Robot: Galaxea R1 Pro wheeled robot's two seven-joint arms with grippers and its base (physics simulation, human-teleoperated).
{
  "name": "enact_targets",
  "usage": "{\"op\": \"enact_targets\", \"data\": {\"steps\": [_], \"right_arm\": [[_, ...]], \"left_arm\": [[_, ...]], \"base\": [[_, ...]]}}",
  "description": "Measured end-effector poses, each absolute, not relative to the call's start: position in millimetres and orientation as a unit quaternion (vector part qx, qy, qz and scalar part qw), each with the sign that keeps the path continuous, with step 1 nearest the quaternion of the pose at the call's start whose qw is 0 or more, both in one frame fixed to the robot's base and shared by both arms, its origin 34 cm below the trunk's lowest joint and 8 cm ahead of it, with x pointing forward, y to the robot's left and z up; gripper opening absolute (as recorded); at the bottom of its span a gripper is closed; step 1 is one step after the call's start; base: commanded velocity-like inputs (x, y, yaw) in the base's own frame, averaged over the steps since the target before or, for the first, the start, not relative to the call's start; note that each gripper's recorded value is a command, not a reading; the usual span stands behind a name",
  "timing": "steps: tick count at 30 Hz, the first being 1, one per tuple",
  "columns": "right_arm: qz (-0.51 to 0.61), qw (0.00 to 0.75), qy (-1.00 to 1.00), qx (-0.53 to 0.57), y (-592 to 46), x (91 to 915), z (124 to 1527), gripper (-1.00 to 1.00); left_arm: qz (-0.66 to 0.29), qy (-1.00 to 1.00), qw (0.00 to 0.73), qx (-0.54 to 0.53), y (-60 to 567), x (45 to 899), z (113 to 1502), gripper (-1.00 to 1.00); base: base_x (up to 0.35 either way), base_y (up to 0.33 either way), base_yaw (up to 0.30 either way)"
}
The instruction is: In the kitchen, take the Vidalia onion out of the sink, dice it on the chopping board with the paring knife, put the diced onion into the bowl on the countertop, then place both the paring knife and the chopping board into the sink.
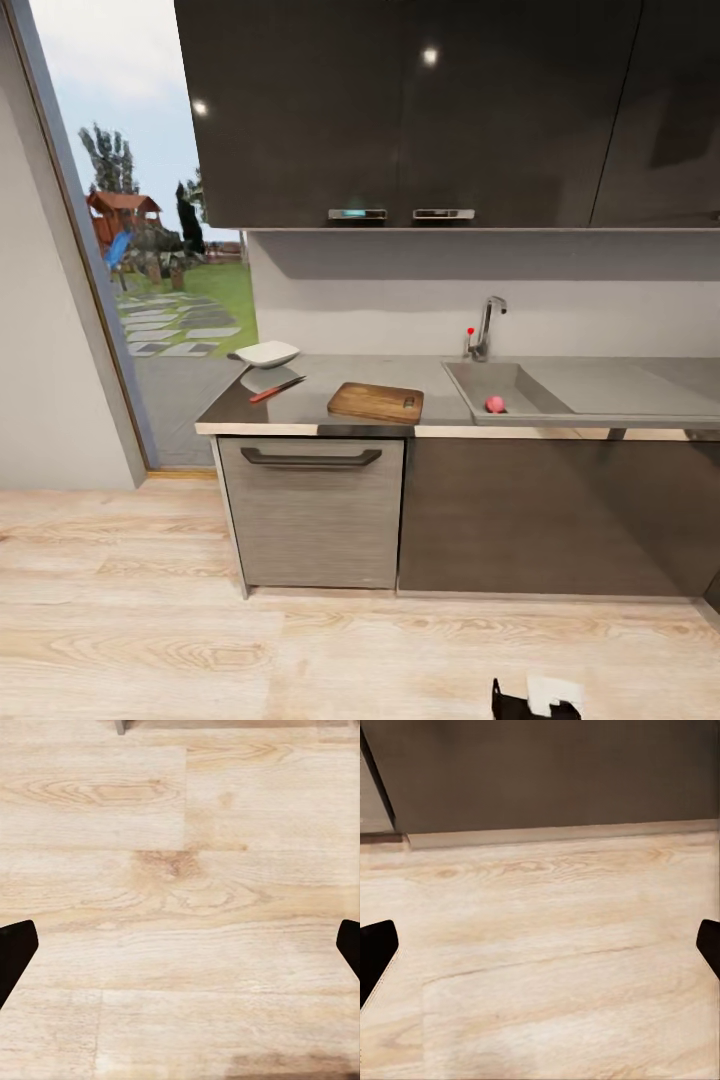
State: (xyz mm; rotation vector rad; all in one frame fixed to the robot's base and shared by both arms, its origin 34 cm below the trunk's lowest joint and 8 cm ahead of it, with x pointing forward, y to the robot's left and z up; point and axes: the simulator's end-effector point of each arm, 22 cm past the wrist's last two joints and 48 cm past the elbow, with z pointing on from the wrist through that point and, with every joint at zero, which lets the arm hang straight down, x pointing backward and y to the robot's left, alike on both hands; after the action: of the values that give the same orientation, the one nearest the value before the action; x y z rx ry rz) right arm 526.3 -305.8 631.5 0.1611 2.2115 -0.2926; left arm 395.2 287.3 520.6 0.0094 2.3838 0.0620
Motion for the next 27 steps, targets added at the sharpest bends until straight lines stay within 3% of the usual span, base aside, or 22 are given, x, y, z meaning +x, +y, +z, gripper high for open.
{"op": "enact_targets", "data": {"steps": [15, 27], "right_arm": [[-0.130, 0.463, 0.874, 0.075, -311, 631, 737, 1.00], [-0.112, 0.513, 0.845, 0.100, -270, 700, 876, 1.00]], "left_arm": [[0.024, 0.929, 0.369, 0.004, 287, 395, 521, 1.00], [0.024, 0.929, 0.369, 0.004, 287, 395, 520, 1.00]], "base": [[0.000, 0.000, 0.000], [0.000, 0.000, 0.000]]}}
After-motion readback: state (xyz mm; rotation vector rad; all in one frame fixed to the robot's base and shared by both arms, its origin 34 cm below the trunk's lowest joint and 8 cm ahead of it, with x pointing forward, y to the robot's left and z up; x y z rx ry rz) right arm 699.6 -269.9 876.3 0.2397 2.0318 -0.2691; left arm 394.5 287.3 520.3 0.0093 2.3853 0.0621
